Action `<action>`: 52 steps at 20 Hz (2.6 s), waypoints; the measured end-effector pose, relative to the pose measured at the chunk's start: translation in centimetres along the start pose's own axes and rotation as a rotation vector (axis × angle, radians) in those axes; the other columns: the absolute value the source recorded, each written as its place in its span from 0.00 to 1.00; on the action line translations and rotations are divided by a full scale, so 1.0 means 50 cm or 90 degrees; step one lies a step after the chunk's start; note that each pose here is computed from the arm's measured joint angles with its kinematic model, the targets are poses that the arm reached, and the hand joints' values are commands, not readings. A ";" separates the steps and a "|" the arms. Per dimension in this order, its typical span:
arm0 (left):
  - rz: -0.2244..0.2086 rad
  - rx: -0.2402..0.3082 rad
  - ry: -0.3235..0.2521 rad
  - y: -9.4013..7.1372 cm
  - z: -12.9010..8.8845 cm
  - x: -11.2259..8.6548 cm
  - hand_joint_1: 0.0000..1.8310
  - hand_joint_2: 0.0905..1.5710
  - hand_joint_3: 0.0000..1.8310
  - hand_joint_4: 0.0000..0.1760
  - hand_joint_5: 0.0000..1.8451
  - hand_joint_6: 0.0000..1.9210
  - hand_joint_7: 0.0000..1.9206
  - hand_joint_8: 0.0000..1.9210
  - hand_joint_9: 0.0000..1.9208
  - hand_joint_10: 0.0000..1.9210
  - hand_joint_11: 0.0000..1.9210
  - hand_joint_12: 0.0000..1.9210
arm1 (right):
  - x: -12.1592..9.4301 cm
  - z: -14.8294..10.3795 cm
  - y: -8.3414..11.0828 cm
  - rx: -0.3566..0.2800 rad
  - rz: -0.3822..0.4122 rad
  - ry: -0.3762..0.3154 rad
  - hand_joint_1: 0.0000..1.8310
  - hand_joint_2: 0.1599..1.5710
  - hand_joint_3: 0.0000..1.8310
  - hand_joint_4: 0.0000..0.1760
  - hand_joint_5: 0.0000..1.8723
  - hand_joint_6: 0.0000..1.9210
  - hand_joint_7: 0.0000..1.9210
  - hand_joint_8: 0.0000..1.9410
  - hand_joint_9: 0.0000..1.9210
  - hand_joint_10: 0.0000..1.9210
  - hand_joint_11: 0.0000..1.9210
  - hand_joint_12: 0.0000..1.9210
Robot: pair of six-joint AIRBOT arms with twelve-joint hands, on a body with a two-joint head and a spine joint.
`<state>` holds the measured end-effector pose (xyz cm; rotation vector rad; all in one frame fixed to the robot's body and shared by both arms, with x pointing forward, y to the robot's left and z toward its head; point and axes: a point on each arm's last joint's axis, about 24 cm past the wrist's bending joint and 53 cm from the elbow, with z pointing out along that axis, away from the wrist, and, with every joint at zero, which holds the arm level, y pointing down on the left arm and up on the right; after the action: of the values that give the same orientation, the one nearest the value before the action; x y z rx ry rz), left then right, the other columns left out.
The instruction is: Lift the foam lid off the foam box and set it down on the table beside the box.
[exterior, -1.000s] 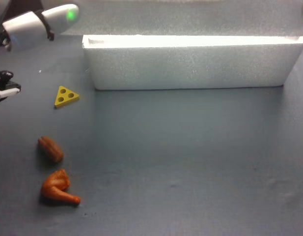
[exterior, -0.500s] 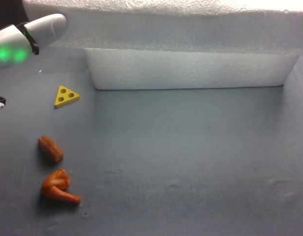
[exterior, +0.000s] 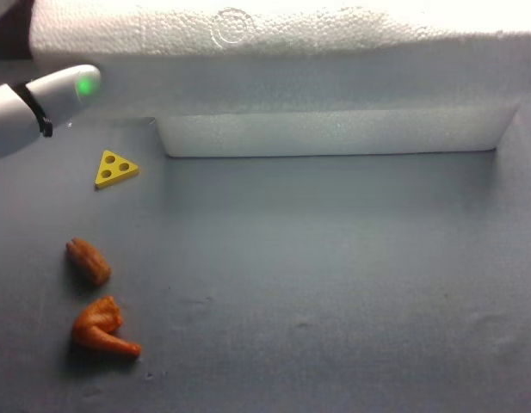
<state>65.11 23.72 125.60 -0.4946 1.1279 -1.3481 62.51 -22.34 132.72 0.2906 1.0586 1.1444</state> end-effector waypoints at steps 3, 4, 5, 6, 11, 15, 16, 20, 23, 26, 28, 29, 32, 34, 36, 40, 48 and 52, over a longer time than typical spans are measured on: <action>0.011 -0.003 0.002 -0.002 -0.016 -0.003 0.22 0.69 0.00 0.00 0.14 0.00 0.00 0.00 0.00 0.00 0.00 0.04 | 0.009 -0.007 0.002 0.000 0.001 0.011 0.31 0.77 0.00 0.00 0.00 0.24 0.09 0.04 0.00 0.31 0.00 0.69; 0.011 0.000 0.000 -0.006 -0.023 -0.004 0.22 0.68 0.00 0.00 0.14 0.00 0.00 0.00 0.00 0.00 0.00 0.03 | 0.012 -0.013 0.002 0.001 -0.001 0.018 0.31 0.76 0.00 0.00 0.00 0.23 0.09 0.04 0.00 0.30 0.00 0.69; 0.011 0.003 0.000 -0.008 -0.026 -0.003 0.22 0.68 0.00 0.00 0.14 0.00 0.00 0.00 0.00 0.00 0.00 0.03 | 0.016 -0.018 0.001 0.005 -0.002 0.022 0.30 0.76 0.00 0.00 0.00 0.22 0.08 0.03 0.00 0.29 0.00 0.67; 0.009 0.003 0.000 -0.009 -0.031 -0.001 0.21 0.67 0.00 0.00 0.14 0.00 0.00 0.00 0.00 0.00 0.00 0.01 | 0.018 -0.023 0.000 0.006 -0.003 0.027 0.30 0.77 0.00 0.00 0.00 0.22 0.09 0.03 0.00 0.30 0.00 0.67; 0.021 -0.013 0.027 -0.010 -0.061 0.012 0.20 0.65 0.00 0.00 0.14 0.00 0.00 0.00 0.00 0.00 0.00 0.00 | 0.023 -0.054 0.006 0.011 -0.005 0.042 0.31 0.79 0.00 0.00 0.00 0.20 0.07 0.01 0.00 0.26 0.00 0.64; 0.019 -0.041 0.045 0.010 -0.084 0.025 0.21 0.66 0.00 0.00 0.13 0.00 0.00 0.00 0.00 0.00 0.00 0.00 | 0.050 -0.077 -0.004 0.027 0.012 0.071 0.29 0.80 0.00 0.00 0.02 0.15 0.07 0.00 0.01 0.19 0.00 0.45; 0.018 -0.049 0.053 0.017 -0.089 0.031 0.20 0.66 0.00 0.00 0.13 0.00 0.00 0.00 0.00 0.00 0.01 0.00 | 0.057 -0.085 -0.012 0.036 0.017 0.081 0.28 0.81 0.00 0.00 0.03 0.11 0.07 0.00 0.02 0.17 0.00 0.42; 0.000 -0.076 0.067 0.040 -0.110 0.050 0.21 0.67 0.00 0.00 0.14 0.00 0.00 0.00 0.00 0.00 0.04 0.02 | 0.080 -0.108 -0.031 0.061 0.029 0.112 0.26 0.82 0.00 0.00 0.04 0.02 0.05 0.00 0.04 0.07 0.00 0.37; -0.012 -0.105 0.080 0.065 -0.138 0.068 0.21 0.68 0.00 0.00 0.15 0.00 0.00 0.00 0.00 0.00 0.00 0.13 | 0.098 -0.128 -0.044 0.081 0.042 0.131 0.23 0.82 0.00 0.00 0.04 0.00 0.05 0.00 0.06 0.03 0.00 0.33; -0.032 -0.122 0.088 0.082 -0.153 0.084 0.20 0.68 0.00 0.00 0.13 0.00 0.00 0.00 0.00 0.00 0.00 0.04 | 0.112 -0.149 -0.061 0.103 0.049 0.153 0.22 0.83 0.00 0.00 0.03 0.00 0.05 0.00 0.04 0.02 0.00 0.27; -0.044 -0.124 0.094 0.087 -0.157 0.098 0.18 0.69 0.00 0.00 0.12 0.00 0.00 0.00 0.00 0.00 0.00 0.00 | 0.114 -0.159 -0.074 0.119 0.053 0.156 0.20 0.83 0.00 0.00 0.03 0.00 0.06 0.00 0.05 0.02 0.00 0.31; -0.046 -0.131 0.104 0.093 -0.159 0.106 0.18 0.69 0.00 0.00 0.12 0.00 0.00 0.00 0.00 0.00 0.00 0.00 | 0.116 -0.165 -0.083 0.130 0.055 0.156 0.20 0.83 0.00 0.00 0.04 0.00 0.06 0.00 0.05 0.02 0.00 0.35; -0.041 -0.144 0.121 0.107 -0.162 0.116 0.18 0.70 0.00 0.00 0.13 0.00 0.00 0.00 0.00 0.00 0.00 0.00 | 0.123 -0.179 -0.102 0.147 0.060 0.164 0.21 0.82 0.00 0.00 0.04 0.00 0.06 0.00 0.06 0.02 0.00 0.49; -0.040 -0.154 0.130 0.116 -0.164 0.121 0.18 0.70 0.00 0.00 0.13 0.00 0.00 0.00 0.00 0.00 0.00 0.00 | 0.128 -0.187 -0.115 0.160 0.067 0.168 0.21 0.82 0.00 0.00 0.04 0.00 0.06 0.00 0.07 0.03 0.00 0.47; -0.043 -0.171 0.142 0.131 -0.169 0.132 0.18 0.70 0.00 0.00 0.13 0.00 0.00 0.00 0.00 0.00 0.00 0.00 | 0.133 -0.189 -0.129 0.172 0.074 0.167 0.21 0.82 0.00 0.00 0.04 0.00 0.06 0.00 0.07 0.03 0.00 0.46; -0.047 -0.189 0.162 0.145 -0.178 0.152 0.17 0.68 0.00 0.00 0.13 0.00 0.00 0.00 0.00 0.00 0.01 0.01 | 0.145 -0.195 -0.146 0.188 0.080 0.175 0.22 0.78 0.00 0.00 0.04 0.00 0.06 0.00 0.07 0.03 0.00 0.51; -0.010 -0.163 0.149 0.118 -0.163 0.116 0.17 0.67 0.00 0.16 0.00 0.00 0.00 0.00 0.00 0.00 0.00 0.00 | 0.129 -0.189 -0.144 0.182 0.068 0.168 0.18 0.73 0.00 0.00 0.00 0.00 0.00 0.00 0.00 0.00 0.00 0.03; 0.020 -0.116 0.143 0.080 -0.136 0.094 0.17 0.69 0.00 0.22 0.00 0.00 0.00 0.00 0.00 0.00 0.00 0.00 | 0.099 -0.169 -0.118 0.142 0.027 0.152 0.16 0.79 0.02 0.00 0.00 0.00 0.00 0.00 0.00 0.00 0.00 0.00</action>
<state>60.65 22.39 117.70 -0.4622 1.4473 -1.3022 59.35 -23.30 121.79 0.3586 1.4012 1.1186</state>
